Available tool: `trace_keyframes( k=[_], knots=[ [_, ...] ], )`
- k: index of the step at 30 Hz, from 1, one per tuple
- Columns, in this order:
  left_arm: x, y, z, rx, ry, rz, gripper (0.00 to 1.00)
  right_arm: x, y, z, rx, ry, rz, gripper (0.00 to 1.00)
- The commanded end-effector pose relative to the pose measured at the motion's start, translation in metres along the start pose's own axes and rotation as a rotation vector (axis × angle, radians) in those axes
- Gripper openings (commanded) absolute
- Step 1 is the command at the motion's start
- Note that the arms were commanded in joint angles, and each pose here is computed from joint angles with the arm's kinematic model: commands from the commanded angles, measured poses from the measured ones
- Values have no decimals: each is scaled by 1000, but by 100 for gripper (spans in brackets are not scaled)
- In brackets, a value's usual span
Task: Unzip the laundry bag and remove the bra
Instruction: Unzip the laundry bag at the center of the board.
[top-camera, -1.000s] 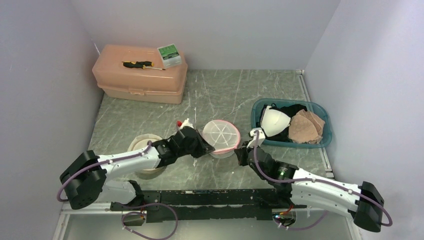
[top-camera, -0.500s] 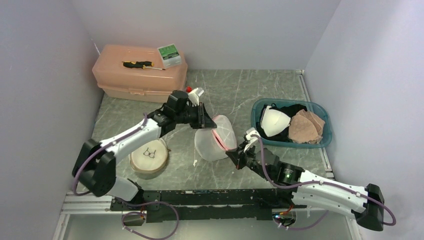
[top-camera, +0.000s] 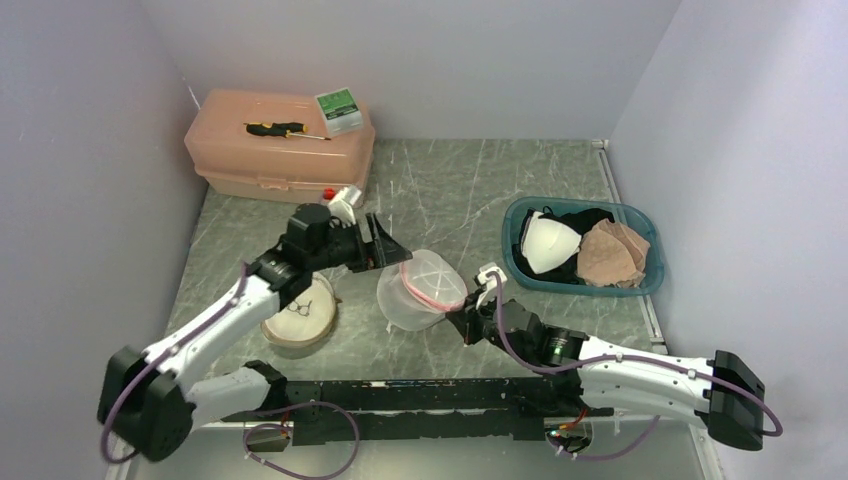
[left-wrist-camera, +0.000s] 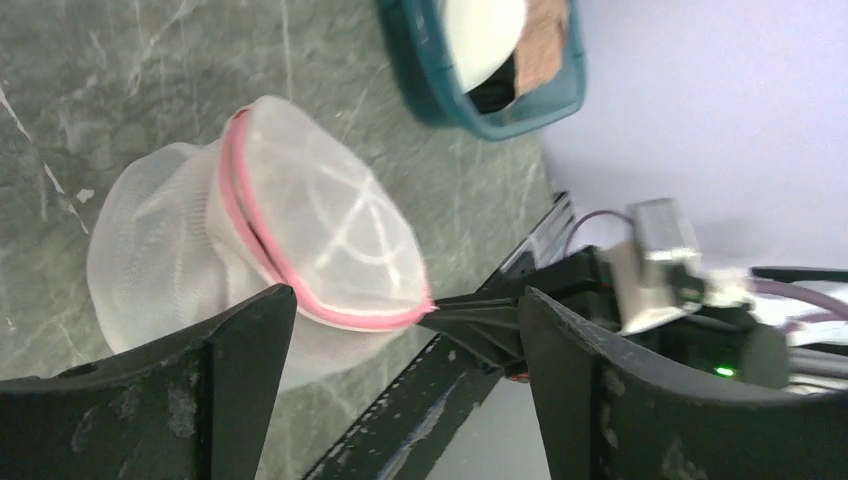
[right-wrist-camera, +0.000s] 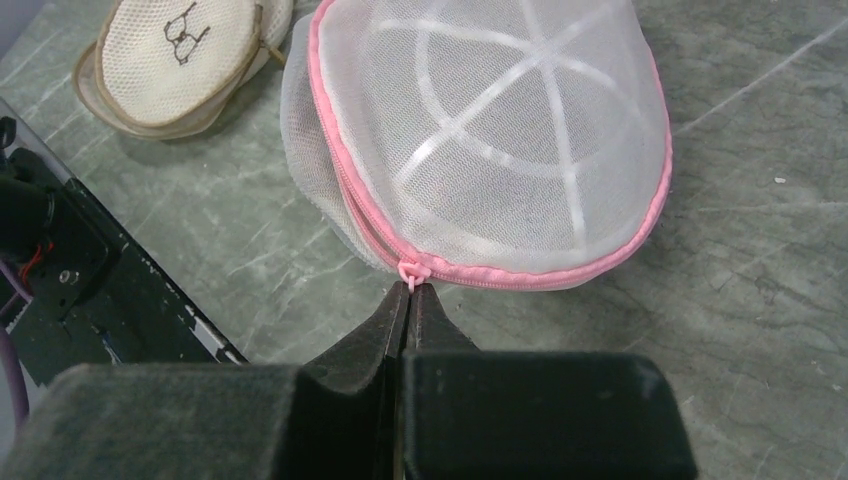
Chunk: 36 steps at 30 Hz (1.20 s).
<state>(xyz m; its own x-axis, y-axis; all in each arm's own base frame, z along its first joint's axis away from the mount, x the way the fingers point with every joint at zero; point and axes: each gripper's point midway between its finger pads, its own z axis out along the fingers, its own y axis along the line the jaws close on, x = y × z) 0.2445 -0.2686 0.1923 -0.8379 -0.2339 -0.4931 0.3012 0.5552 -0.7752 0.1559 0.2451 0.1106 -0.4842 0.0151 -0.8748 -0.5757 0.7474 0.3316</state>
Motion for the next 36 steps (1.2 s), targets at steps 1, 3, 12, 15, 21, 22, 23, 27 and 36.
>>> trace_keyframes(
  k=[1,3,12,15,21,22,23,27,36],
  knots=[
    [-5,-7,-37,-98,-66,-85,88,-16,10,5,-22,-64,37,0],
    [2,-17,-45,-70,-73,-163,90,-17,11,8,-17,-66,40,0],
    [66,-34,1,-179,-40,-318,83,-19,15,18,-9,-49,16,0],
    [69,-33,18,-189,-31,-353,80,-19,16,18,-10,-44,15,0],
    [74,-40,41,-199,1,-348,73,-19,15,15,-10,-46,19,0],
    [74,-37,44,-214,-10,-344,71,-19,15,15,-11,-47,20,0],
    [75,-35,47,-222,-14,-349,70,-19,15,15,-13,-47,20,0],
    [81,-26,56,-233,-11,-373,60,-17,18,16,-28,-38,19,0],
    [80,-36,39,-232,10,-374,72,-19,15,14,-13,-45,11,0]
  ],
)
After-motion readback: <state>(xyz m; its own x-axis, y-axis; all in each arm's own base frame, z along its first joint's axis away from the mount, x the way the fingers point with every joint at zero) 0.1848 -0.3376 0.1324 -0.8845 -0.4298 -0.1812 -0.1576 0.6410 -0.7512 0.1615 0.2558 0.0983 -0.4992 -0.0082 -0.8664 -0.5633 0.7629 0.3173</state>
